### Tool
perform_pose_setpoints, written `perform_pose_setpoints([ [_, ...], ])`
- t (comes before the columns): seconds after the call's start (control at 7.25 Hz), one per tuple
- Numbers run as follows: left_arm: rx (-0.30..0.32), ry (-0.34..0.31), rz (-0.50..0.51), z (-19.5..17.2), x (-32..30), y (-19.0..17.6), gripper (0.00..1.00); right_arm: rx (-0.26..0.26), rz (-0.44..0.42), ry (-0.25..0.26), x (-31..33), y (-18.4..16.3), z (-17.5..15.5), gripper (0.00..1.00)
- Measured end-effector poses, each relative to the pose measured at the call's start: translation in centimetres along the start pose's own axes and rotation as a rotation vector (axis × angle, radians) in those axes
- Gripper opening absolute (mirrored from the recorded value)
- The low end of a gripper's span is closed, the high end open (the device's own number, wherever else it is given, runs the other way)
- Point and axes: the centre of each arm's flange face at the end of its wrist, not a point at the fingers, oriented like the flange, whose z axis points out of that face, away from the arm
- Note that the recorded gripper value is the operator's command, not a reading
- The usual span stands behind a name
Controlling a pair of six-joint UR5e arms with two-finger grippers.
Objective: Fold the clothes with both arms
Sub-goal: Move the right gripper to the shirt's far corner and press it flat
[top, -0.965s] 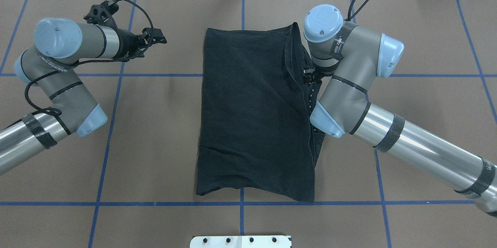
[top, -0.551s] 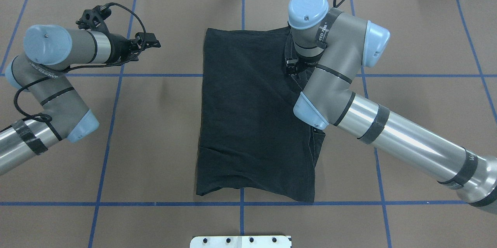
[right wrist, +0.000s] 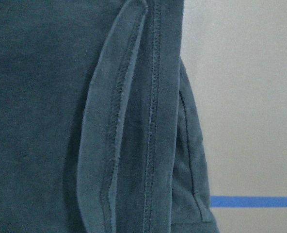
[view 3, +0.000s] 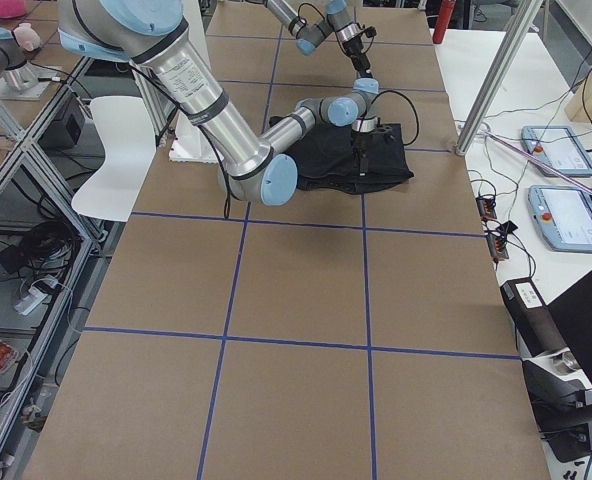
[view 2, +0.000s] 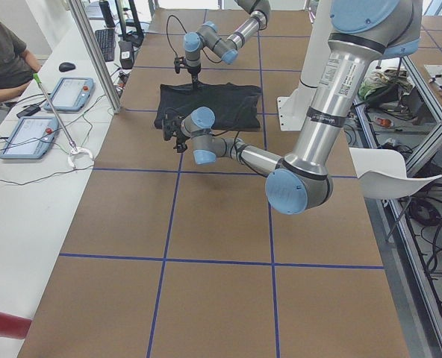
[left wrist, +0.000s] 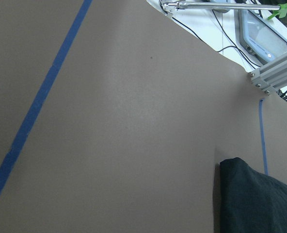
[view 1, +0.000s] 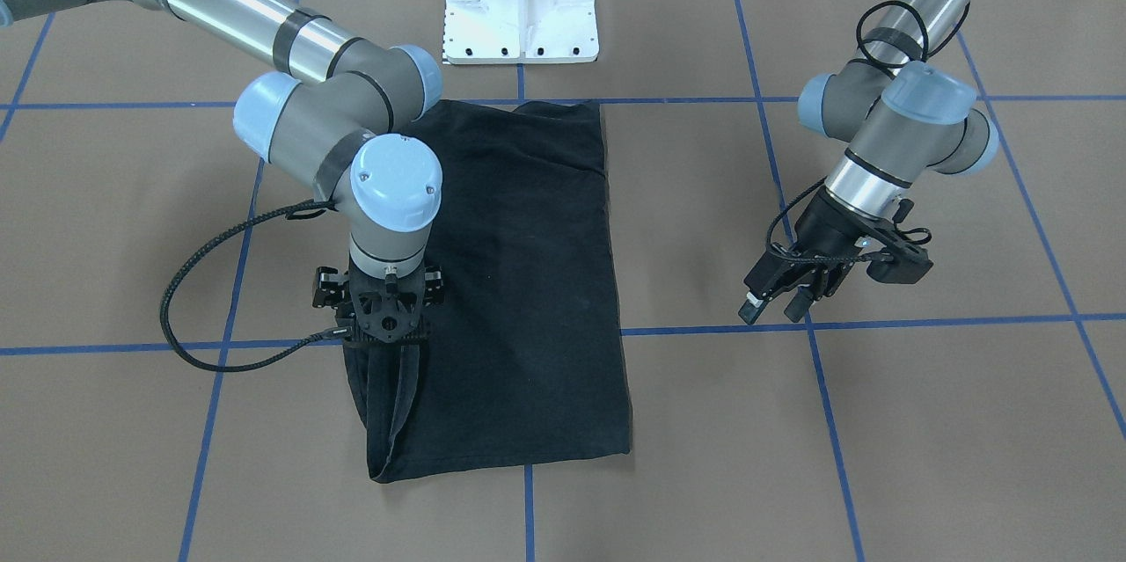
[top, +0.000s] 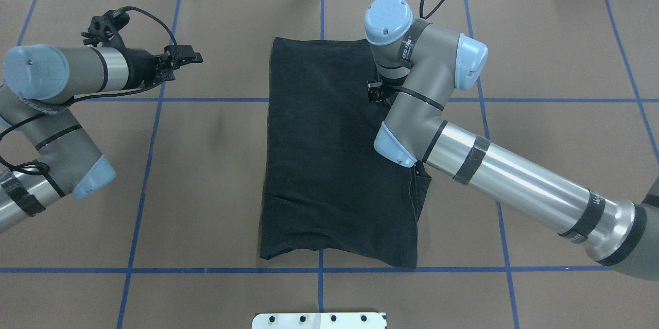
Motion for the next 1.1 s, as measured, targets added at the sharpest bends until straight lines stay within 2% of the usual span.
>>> perform_pose_setpoints([
  [0.28, 0.004, 0.015, 0.002, -1.7, -0.2, 0.4, 1.00, 0.009, 0.000, 0.002, 1.4, -1.4, 1.1, 1.00],
  [0.69, 0.004, 0.022, 0.004, -2.5, -0.3, 0.6, 1.00, -0.004, -0.039, 0.039, 5.9, -4.2, 2.5, 1.00],
  [1.1, 0.003, 0.027, 0.005, -2.9, -0.1, 0.7, 1.00, -0.024, -0.024, -0.026, 7.3, -5.6, 0.4, 1.00],
])
